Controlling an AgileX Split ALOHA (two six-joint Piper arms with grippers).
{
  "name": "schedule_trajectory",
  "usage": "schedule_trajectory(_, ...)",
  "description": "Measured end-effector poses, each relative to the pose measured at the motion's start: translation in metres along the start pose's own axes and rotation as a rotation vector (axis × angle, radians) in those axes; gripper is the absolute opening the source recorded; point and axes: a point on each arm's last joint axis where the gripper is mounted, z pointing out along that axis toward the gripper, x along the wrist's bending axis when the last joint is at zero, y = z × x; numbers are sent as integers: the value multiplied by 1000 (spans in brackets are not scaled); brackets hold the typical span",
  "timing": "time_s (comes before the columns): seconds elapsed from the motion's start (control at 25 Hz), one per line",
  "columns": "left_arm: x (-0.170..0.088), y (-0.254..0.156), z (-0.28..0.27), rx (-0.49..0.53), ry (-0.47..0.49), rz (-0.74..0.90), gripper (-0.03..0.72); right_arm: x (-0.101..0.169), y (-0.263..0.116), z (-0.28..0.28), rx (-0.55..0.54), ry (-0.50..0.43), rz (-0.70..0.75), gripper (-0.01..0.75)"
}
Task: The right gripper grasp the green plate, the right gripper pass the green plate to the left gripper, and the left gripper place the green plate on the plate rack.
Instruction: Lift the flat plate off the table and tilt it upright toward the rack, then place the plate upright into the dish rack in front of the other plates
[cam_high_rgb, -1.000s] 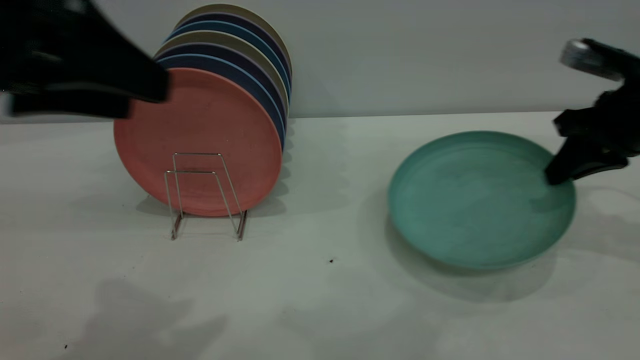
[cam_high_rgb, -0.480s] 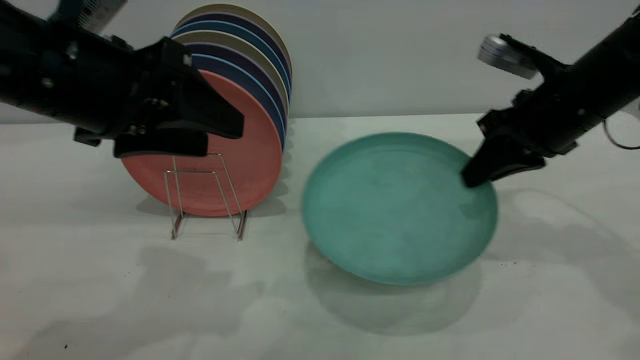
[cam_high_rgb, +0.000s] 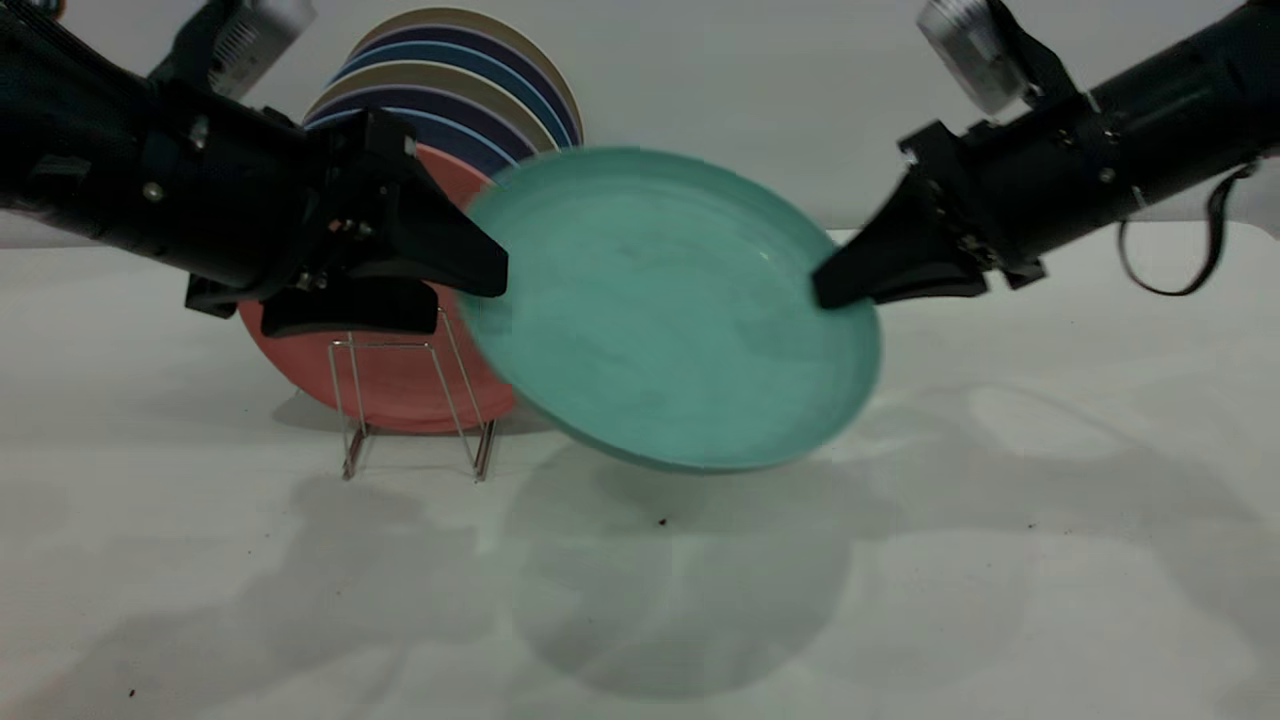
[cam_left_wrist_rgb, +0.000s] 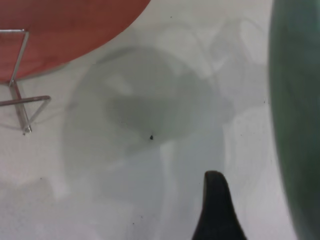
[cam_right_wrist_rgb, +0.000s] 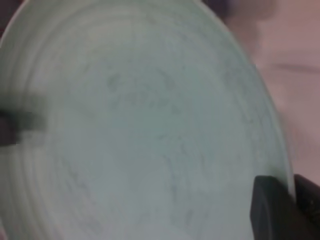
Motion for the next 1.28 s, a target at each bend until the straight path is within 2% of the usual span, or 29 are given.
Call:
schedule_trajectory(0.12,-1,0,2,-7,-20,-15,530,15,0,13,2,40,-21,13)
schedule_trajectory(0.2,-1,1,3,-11,-27,-8,477,23,-1,21,5,61,-46,16)
schedule_trajectory(0.24,-1,1,3,-13,-27,-4,434,25,-1,22,5,61,-53,21)
schedule_trajectory(0.32,-1,1,3,-18,-23,-4,288,25,0,23,-1,55,-57,41)
schedule_trajectory(0.36,0,1,3,-18,-19,0,186,25,0,23,-2,51,-63,64)
schedule_trajectory(0.4,0,1,3,-20,-15,6,125,23,0,23,0,40,-75,93)
schedule_trajectory(0.56,5,1,3,-13,40,64,128,11,-1,12,6,7,-82,311)
schedule_trajectory(0.68,4,5,2,15,48,192,128,-5,-1,-5,13,-27,-54,510)
schedule_trajectory(0.76,0,13,1,34,38,289,128,-18,-2,-20,20,-64,-23,606)
schedule_trajectory(0.84,-6,26,-1,54,29,390,128,-29,-4,-35,38,-103,12,661)
schedule_trajectory(0.92,-11,39,-5,92,34,503,128,-40,-8,-48,64,-146,57,676)
schedule_trajectory(1.04,-20,66,-17,159,70,696,128,-53,-16,-60,125,-236,104,653)
schedule_trajectory(1.12,-23,81,-27,218,126,834,128,-60,-21,-64,175,-306,120,615)
schedule_trajectory(1.28,-28,114,-46,236,259,1079,128,-67,-27,-67,228,-391,140,551)
